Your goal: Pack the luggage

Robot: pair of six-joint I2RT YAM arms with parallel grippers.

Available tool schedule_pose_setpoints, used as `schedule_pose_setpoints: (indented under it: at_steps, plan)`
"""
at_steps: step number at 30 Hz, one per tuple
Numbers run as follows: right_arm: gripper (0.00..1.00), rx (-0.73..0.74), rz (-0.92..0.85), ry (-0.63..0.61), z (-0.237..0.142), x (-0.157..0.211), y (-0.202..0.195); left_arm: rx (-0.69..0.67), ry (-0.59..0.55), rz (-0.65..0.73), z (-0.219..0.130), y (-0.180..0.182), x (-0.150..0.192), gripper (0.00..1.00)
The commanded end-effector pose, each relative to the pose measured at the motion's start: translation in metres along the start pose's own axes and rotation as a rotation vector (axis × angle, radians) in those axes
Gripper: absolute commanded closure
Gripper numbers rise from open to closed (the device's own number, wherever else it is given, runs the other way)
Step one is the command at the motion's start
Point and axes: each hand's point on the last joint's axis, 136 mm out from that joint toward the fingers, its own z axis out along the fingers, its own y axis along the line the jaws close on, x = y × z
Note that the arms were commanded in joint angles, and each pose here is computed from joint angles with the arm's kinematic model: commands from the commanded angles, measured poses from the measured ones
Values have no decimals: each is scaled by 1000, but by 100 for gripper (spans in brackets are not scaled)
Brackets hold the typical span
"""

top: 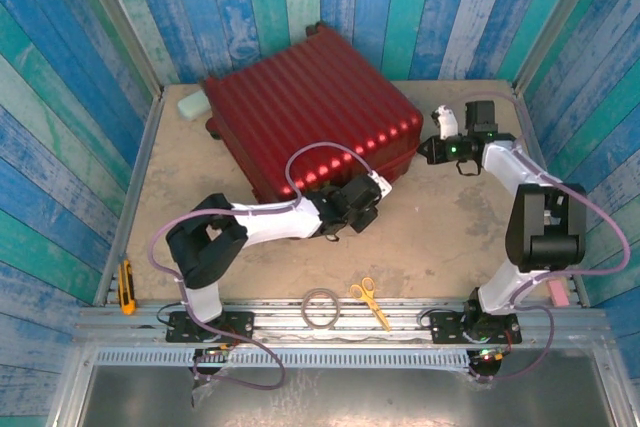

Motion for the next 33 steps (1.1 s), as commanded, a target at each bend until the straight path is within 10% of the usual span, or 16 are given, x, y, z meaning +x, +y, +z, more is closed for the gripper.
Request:
schedule_pose_setpoints:
  at_steps: [1, 17, 29, 33]
  plan:
    - [100, 177, -120, -29, -16, -29, -46, 75, 355, -48, -7, -24, 112, 100]
    - [100, 66, -367, 2, 19, -82, -63, 327, 181, 345, -36, -104, 118, 100]
    - [99, 63, -329, 20, 72, -97, -56, 455, 67, 391, -57, -121, 109, 100]
    - [62, 171, -226, -6, 66, -108, -73, 419, 34, 398, -59, -118, 96, 100]
